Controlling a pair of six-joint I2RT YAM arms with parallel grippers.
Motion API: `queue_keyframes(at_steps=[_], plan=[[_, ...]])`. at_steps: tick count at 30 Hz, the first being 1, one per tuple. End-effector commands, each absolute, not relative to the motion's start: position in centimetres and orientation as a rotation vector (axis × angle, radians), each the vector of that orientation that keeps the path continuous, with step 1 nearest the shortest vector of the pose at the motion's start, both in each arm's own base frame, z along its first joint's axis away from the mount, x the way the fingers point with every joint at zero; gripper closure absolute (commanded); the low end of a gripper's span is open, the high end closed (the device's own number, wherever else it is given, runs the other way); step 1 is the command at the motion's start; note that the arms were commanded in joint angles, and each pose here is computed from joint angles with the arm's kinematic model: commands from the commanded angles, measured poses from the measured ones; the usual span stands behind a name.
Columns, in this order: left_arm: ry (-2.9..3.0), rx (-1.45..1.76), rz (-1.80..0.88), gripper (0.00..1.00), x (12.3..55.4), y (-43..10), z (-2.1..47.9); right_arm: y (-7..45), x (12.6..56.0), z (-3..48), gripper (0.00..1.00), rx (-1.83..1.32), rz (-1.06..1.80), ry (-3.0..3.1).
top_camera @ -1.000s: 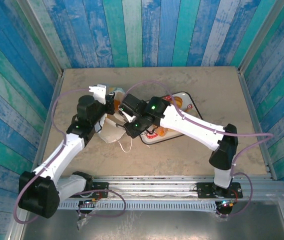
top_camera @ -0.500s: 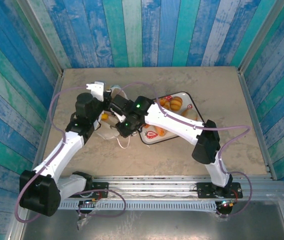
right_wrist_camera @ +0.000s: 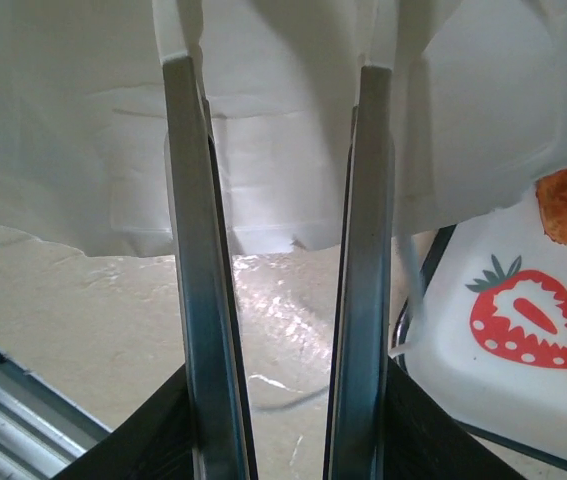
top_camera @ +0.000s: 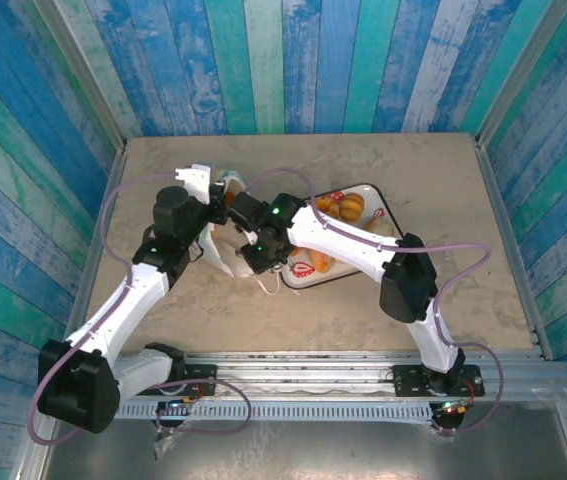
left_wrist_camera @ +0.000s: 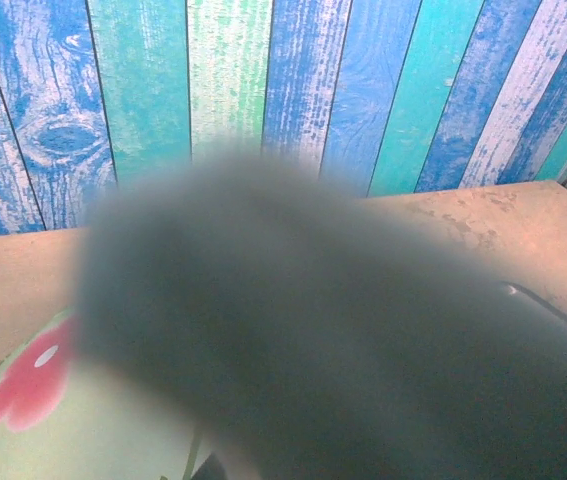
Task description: Take the fake bread out of the paper bag
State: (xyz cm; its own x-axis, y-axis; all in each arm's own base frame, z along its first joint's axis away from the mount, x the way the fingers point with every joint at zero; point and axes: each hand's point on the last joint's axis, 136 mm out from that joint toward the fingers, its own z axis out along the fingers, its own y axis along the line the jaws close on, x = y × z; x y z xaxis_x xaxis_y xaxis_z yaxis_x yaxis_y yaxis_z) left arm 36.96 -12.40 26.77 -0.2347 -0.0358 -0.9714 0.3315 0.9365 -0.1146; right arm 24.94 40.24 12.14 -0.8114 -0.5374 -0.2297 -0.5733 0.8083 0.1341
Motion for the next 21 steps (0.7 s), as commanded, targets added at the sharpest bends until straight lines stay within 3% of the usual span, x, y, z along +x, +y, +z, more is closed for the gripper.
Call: queue_keyframes(at_steps=[1,21], plan=[[1.711,0.26,-0.377,1.0,36.4,-13.0,29.1,40.8,25.6,13.5,0.59,-0.825,0.393,2.785],[1.703,0.377,-0.446,1.0,36.0,-14.9,28.9,44.1,27.8,12.6,0.56,-0.832,0.567,2.803]])
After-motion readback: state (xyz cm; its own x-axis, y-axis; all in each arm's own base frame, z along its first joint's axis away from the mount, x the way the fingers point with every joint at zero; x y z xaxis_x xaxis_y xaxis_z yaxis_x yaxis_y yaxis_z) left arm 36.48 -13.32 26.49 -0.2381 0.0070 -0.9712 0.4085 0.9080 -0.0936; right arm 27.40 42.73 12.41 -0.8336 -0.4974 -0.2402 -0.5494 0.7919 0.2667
